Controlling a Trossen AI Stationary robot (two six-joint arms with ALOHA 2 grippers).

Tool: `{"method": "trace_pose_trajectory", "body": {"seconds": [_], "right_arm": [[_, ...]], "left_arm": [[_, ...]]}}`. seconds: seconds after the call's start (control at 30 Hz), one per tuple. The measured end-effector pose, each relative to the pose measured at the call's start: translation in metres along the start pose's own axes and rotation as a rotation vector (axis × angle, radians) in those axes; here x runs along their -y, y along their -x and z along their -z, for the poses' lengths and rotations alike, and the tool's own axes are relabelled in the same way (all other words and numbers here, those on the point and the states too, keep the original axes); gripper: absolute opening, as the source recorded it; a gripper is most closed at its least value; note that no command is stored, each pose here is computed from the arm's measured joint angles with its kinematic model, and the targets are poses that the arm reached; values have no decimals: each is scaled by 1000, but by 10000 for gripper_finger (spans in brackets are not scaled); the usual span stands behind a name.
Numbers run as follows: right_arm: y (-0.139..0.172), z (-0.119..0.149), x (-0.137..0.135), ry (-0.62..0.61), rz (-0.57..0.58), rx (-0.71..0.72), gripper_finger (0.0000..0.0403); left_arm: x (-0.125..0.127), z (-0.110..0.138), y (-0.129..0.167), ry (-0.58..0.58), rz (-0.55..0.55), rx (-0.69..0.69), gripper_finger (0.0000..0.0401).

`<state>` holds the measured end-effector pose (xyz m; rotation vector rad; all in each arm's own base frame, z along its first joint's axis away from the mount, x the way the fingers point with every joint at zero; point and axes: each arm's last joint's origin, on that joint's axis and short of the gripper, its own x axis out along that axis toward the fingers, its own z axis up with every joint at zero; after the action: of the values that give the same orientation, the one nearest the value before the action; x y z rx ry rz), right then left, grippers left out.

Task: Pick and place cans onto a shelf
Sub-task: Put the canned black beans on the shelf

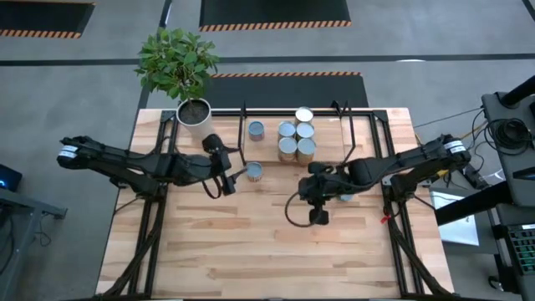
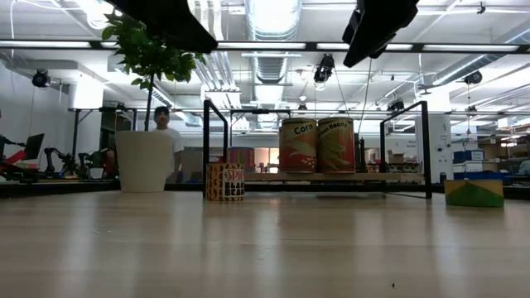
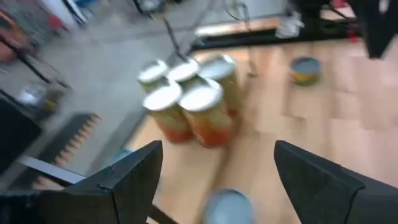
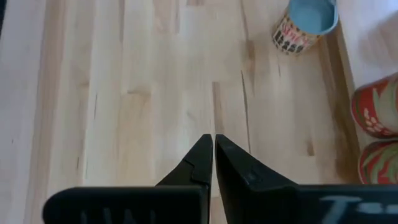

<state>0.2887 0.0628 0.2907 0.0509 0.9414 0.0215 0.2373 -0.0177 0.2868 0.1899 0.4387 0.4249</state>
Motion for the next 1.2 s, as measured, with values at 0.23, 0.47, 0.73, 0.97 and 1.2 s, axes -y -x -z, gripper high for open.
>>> {"method": "trace_pose_trajectory", "body": {"seconds": [0.23, 0.47, 0.73, 0.97, 1.2], "right_arm": [[0, 15, -10, 119, 108, 86, 9], [3, 40, -3, 190, 104, 298, 9], [31, 56, 5, 264, 119, 586, 9], [52, 57, 9, 335, 145, 678, 9], [60, 58, 10, 369, 159, 706, 9]], "left_arm": [[31, 28, -18, 104, 130, -153, 290], [66, 68, -49, 153, 57, -289, 290], [80, 98, -74, 112, -124, -344, 290], [86, 110, -86, 191, -238, -300, 290], [95, 129, -102, 249, -333, -269, 290]]}}
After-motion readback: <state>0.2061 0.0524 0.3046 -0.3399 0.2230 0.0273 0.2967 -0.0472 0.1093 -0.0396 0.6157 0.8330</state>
